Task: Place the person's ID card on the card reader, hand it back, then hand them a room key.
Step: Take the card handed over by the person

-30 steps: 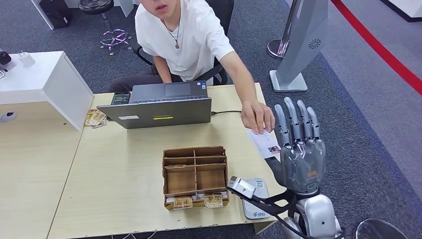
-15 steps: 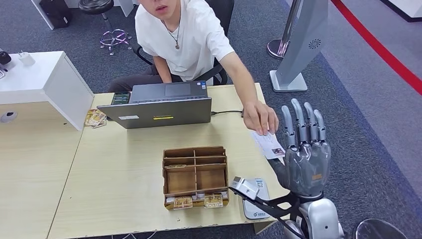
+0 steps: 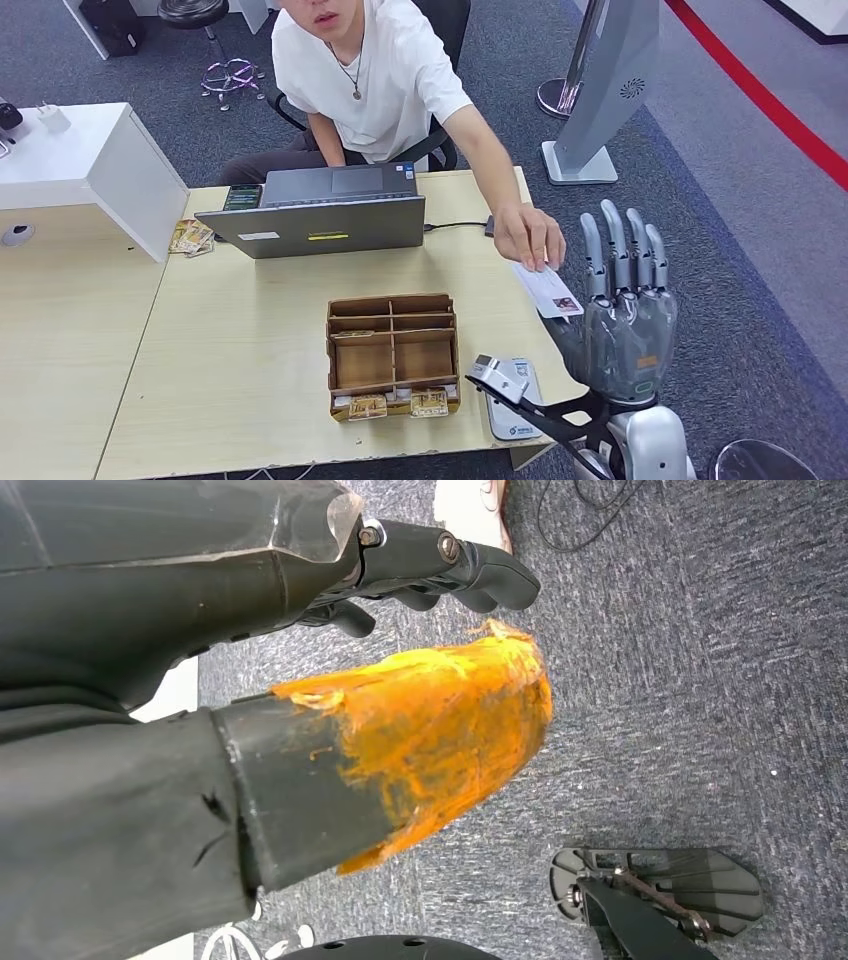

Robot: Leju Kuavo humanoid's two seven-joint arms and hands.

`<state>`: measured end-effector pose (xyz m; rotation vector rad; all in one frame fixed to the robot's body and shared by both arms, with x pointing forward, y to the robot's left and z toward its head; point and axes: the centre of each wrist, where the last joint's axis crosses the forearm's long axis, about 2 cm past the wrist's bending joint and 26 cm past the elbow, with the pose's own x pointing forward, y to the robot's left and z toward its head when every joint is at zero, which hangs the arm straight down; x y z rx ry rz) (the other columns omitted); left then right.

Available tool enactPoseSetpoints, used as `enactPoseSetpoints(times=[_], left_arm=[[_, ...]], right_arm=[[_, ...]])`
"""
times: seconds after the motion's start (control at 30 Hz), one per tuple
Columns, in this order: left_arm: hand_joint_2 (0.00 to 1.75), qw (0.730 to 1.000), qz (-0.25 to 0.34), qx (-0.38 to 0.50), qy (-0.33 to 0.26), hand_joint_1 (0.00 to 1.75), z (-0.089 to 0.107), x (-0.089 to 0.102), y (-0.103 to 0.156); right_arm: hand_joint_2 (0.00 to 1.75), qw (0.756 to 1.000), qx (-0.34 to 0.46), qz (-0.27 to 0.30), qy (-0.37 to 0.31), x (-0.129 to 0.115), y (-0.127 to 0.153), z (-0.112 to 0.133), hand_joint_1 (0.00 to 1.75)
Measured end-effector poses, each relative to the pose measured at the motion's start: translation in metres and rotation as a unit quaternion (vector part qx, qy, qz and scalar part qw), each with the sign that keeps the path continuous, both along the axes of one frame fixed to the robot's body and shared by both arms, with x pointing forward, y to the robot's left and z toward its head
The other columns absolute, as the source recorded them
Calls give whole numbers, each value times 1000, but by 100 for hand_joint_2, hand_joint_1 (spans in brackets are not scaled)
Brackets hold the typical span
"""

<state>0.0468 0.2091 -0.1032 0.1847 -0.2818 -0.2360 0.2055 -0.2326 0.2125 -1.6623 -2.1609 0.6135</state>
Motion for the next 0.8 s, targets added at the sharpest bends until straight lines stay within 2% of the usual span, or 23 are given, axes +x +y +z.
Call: enactPoseSetpoints(times=[0.07,0.1,0.17,0.23,0.3,0.8], left_arm=[[0,1000,0,0,0,0,0,0,0],[0,1000,0,0,0,0,0,0,0],[0,1000,0,0,0,0,0,0,0],[0,1000,0,0,0,0,0,0,0],[0,1000,0,0,0,0,0,0,0],[0,1000,0,0,-1,0,0,0,0]], right_arm=[[175,1000,2,-1,-1,-2,0,1,3],[175,1000,3,-1,-2,-3,0,1,12],[175,1000,4,-1,-2,-4,0,2,78],[175,1000,6,-1,-2,-5,0,2,152],[175,1000,8,-1,0,-6,1,1,172],[175,1000,22,10,11,-11,8,-2,175]])
